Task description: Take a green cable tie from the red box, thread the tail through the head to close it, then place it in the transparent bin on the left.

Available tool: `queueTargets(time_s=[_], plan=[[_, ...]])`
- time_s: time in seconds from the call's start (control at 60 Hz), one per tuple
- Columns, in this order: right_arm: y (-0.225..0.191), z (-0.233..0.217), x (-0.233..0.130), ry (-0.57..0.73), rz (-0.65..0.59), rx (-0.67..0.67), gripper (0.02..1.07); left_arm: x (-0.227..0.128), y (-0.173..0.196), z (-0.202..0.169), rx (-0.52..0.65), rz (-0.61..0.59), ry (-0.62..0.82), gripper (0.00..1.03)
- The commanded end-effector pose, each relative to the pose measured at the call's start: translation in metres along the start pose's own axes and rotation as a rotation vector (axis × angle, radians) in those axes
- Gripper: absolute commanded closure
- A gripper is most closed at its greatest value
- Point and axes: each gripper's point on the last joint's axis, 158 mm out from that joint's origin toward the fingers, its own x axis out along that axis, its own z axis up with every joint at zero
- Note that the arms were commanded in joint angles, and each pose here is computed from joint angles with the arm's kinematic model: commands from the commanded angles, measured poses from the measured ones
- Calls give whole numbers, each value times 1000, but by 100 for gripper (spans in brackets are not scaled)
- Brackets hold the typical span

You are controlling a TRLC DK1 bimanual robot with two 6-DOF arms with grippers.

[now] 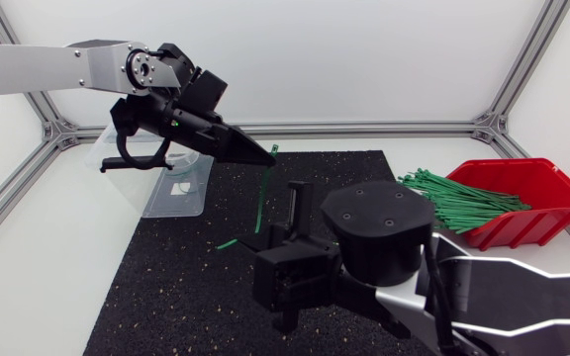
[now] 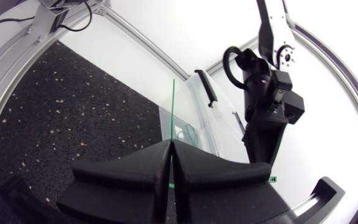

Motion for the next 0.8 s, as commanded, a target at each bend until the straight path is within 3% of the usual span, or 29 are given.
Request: queueTargets(time_s=[0.0,0.217,0.4,0.533,0.783], plan=[[-3,-10,4,22,-41,48,102,-1,-9,-3,17,-17,-8,101],[2,-9,0,15,-48,42,102,-1,-11,-2,18,-17,-8,100],[3,12,-8,-115,-72,-2,102,-2,-11,-1,22,-14,-10,101],[5,-4,-3,-31,-94,-85,102,-3,-12,-1,22,-14,-11,100],[-9,-4,-17,-13,-212,-182,102,-1,-15,2,28,-18,-8,100]])
